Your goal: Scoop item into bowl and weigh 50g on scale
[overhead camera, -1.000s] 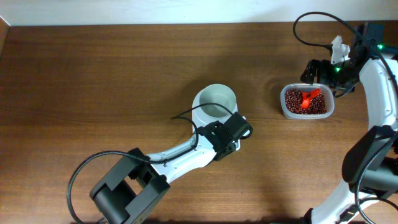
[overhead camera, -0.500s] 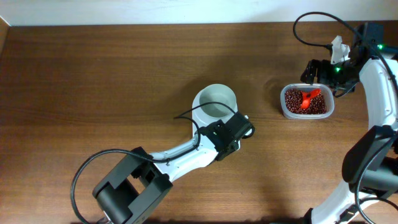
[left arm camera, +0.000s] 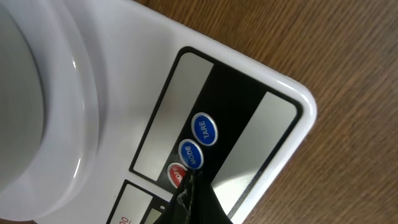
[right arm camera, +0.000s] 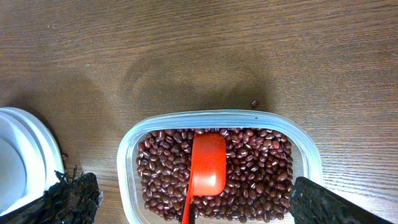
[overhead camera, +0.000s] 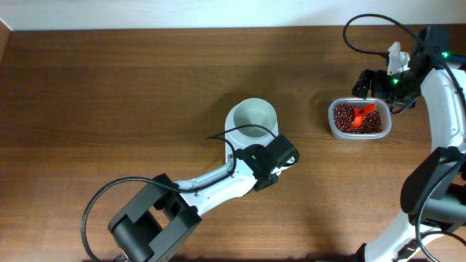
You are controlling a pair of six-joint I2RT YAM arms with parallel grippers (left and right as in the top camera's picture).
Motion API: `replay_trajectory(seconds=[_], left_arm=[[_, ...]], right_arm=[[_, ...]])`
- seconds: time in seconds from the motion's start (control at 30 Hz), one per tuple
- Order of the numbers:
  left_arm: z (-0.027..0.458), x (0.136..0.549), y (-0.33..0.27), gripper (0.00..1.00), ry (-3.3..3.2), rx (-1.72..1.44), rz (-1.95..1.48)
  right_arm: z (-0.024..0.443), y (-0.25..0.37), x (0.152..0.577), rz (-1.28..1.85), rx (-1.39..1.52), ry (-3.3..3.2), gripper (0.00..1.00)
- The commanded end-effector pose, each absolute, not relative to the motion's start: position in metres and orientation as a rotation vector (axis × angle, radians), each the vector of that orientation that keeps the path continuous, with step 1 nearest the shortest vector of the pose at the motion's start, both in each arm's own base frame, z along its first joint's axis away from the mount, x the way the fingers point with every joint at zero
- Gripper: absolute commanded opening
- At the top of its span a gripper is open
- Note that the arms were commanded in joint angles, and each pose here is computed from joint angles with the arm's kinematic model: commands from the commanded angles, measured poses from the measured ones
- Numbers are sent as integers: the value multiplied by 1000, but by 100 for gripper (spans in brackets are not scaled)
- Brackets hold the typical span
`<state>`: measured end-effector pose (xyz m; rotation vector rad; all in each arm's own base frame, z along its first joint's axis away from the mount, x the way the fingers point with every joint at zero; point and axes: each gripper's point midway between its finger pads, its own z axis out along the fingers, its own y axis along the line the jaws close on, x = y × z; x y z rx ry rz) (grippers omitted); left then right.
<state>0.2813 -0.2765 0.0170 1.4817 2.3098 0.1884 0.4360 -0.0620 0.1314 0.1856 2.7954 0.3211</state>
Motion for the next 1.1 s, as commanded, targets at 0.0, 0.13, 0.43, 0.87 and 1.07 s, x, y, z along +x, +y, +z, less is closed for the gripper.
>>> replay_trajectory(seconds=[0.0, 0.13, 0.43, 0.87, 1.07], left_arm=[[7, 267, -280, 0, 2325, 1552, 119], [3, 270, -276, 0, 2332, 1549, 162], [-5, 281, -265, 0, 2348, 1519, 233], [-19, 280, -263, 0, 2370, 1533, 246], [-22, 288, -258, 0, 2377, 1506, 270]], right_arm=[[136, -62, 440, 310, 183, 2783, 99], [136, -62, 440, 310, 183, 2783, 99], [136, -62, 440, 310, 183, 2783, 99], [136, -62, 440, 310, 183, 2783, 99], [136, -62, 440, 310, 183, 2783, 99]])
